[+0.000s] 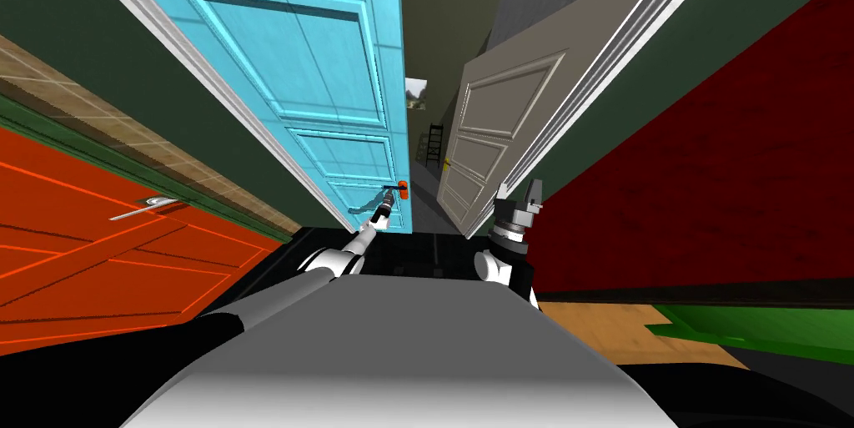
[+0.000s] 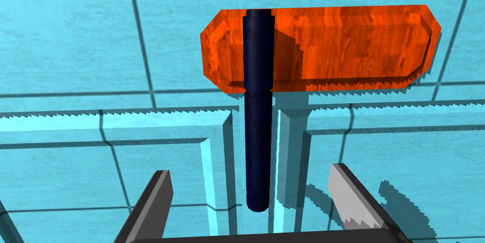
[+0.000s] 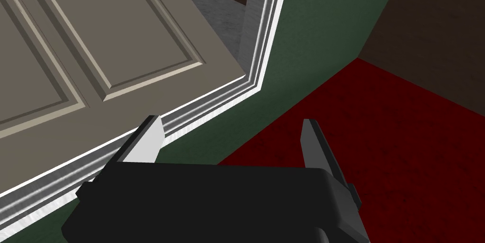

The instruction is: Push the door open

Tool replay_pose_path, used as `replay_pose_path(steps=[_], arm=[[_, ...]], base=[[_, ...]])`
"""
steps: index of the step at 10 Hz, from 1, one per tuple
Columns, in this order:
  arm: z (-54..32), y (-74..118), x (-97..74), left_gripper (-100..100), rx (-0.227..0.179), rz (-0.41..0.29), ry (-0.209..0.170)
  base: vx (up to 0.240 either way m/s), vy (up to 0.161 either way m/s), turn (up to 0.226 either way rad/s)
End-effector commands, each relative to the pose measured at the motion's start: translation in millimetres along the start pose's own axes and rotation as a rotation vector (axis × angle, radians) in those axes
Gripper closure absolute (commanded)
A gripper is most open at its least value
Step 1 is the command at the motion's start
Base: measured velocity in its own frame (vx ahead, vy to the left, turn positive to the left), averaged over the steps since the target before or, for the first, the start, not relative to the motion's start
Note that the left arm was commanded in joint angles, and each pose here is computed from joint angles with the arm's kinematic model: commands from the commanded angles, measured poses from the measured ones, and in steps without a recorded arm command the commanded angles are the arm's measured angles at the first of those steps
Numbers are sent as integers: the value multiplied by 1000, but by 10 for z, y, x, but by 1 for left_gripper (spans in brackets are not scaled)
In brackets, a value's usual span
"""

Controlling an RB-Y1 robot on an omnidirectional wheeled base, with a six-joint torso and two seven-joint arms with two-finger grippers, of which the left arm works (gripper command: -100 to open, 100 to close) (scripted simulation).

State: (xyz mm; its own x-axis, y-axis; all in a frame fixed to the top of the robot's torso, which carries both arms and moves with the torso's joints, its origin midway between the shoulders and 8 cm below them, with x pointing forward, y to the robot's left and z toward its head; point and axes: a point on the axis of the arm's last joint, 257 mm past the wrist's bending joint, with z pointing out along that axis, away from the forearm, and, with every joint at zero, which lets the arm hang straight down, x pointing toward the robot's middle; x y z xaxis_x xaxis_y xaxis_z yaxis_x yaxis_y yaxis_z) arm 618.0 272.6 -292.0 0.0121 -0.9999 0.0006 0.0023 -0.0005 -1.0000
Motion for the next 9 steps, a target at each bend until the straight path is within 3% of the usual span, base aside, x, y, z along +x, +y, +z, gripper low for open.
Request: replay_pose_path(steps=[1, 5, 6, 9], arm=[[4, 3, -21, -100, -1, 0, -4], [7, 4, -49, -100, -1, -1, -10], [7, 4, -49, 100, -1, -1, -10], [7, 4, -49, 100, -1, -1, -10]], base=[[185, 11, -31], [187, 1, -18], [-11, -2, 4], [-13, 1, -8]])
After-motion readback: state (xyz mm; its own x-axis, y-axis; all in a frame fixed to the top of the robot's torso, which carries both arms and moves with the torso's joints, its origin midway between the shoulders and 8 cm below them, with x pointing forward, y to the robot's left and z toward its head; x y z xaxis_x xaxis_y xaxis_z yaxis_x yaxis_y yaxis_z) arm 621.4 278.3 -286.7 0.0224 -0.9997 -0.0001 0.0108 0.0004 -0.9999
